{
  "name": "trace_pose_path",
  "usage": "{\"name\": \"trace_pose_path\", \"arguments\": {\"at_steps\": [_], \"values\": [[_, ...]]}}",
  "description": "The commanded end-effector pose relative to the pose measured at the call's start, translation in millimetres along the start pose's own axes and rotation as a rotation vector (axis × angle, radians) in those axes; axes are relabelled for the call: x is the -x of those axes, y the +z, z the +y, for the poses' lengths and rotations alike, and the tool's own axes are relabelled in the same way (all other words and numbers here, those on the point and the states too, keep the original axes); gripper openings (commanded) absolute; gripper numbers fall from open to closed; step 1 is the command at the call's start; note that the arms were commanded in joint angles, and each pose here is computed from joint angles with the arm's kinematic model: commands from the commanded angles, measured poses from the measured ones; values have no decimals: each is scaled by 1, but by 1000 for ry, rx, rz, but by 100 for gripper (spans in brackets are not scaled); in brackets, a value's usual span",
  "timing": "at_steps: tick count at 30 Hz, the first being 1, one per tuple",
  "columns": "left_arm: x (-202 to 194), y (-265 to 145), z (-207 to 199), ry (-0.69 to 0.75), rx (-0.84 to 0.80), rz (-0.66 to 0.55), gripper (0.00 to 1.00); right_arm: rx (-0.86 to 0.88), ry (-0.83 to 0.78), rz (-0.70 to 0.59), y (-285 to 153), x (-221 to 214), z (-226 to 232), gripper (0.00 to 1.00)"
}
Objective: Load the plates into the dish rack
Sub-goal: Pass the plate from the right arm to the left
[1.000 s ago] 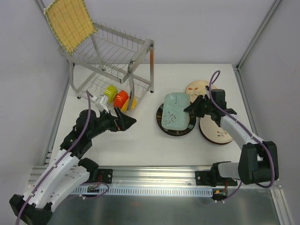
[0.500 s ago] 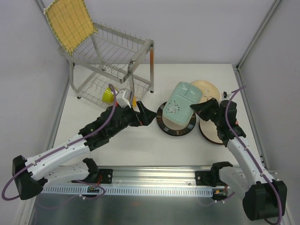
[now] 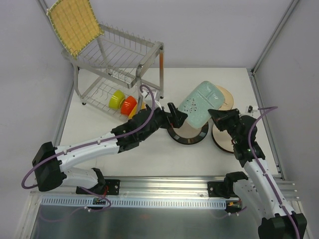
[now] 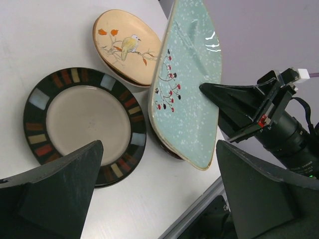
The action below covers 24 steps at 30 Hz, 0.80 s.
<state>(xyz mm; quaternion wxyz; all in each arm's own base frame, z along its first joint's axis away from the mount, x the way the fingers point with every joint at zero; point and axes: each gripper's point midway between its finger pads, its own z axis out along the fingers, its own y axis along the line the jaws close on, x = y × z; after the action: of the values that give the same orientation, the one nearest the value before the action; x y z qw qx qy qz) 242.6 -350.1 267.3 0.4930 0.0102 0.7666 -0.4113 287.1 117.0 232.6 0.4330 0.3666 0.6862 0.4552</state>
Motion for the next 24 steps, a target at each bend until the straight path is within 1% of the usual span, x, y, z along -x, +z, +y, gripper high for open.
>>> {"name": "trace_pose_path", "arguments": {"at_steps": [1,4,8,9,12,15,22,23,24], "values": [[36,10,-40,-22,-90,-135,97,254,111,-83,-17,22,72,1],[33,18,-47,-17,-98,-160,94,251,130,-91,-18,23,73,1],[32,28,-50,-40,-70,-178,87,255,150,-92,-17,23,72,1],[29,32,-48,-49,-56,-177,83,256,150,-92,-18,23,72,1],[25,38,-48,-75,-47,-173,77,255,151,-98,-18,23,71,0],[21,43,-49,-94,-36,-170,73,256,147,-102,-19,23,71,1],[16,52,-54,-121,-28,-158,70,258,143,-98,-19,22,71,1],[15,53,-54,-122,-26,-154,65,259,137,-102,-20,23,71,1],[14,53,-54,-122,-26,-150,63,265,132,-101,-20,23,73,1]]}}
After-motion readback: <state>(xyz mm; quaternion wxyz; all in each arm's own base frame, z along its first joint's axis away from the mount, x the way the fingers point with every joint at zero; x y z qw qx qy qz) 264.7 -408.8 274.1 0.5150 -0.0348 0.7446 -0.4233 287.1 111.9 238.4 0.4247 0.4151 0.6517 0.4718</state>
